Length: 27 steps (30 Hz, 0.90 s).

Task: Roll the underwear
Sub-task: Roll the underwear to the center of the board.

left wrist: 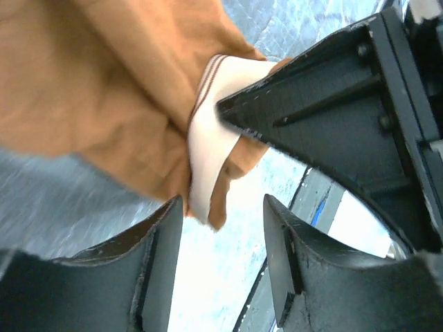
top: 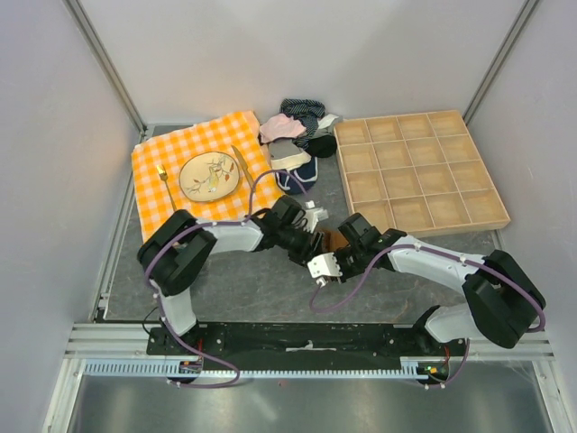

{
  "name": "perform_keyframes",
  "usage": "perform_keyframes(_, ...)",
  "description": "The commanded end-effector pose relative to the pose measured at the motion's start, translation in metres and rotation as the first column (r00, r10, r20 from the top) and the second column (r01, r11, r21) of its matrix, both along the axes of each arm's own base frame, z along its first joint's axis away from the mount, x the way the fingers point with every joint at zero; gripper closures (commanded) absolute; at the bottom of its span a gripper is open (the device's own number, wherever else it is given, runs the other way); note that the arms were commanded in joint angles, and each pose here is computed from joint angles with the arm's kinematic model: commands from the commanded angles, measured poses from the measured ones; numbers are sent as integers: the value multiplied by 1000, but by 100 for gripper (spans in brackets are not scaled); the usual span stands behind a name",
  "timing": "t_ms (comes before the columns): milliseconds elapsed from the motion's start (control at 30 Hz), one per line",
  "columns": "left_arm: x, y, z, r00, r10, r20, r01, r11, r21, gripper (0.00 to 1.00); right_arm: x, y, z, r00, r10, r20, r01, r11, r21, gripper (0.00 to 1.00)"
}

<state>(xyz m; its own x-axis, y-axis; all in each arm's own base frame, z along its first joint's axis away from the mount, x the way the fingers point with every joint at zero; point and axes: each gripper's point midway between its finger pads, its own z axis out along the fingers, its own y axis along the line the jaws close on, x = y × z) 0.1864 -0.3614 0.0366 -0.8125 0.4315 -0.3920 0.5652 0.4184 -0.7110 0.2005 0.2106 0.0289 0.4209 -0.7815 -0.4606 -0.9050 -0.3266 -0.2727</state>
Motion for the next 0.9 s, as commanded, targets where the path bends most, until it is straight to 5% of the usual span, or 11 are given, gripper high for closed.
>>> perform_keyframes(0, 36, 17, 35, 976, 187, 115, -179, 981, -77, 43, -24, -19, -17, 993, -26, -114, 16, 996, -88, 77)
perform_keyframes(167, 63, 34, 41, 939, 295, 180, -285, 955, -81, 39, -26, -18, -14, 993, -24, -118, 15, 997, -73, 80)
perform_keyframes(600, 91, 7, 11, 952, 267, 153, -268, 963, -16, 30, -28, -13, -12, 988, -30, -150, 22, 998, -58, 81)
perform_keyframes(667, 94, 5, 6, 950, 267, 162, -271, 963, 3, 32, -29, -10, -10, 986, -26, -162, 19, 999, -46, 81)
perform_keyframes(767, 94, 9, -9, 948, 273, 161, -283, 958, 43, 50, -31, -8, -8, 982, -28, -189, 22, 999, -35, 81)
perform_keyframes(800, 94, 11, -11, 948, 272, 164, -283, 958, 49, 64, -32, -11, -7, 977, -39, -210, 32, 999, -37, 81)
perform_keyframes(867, 92, 16, -19, 946, 277, 166, -291, 954, 68, 71, -34, -8, -3, 967, -37, -251, 36, 999, -12, 82)
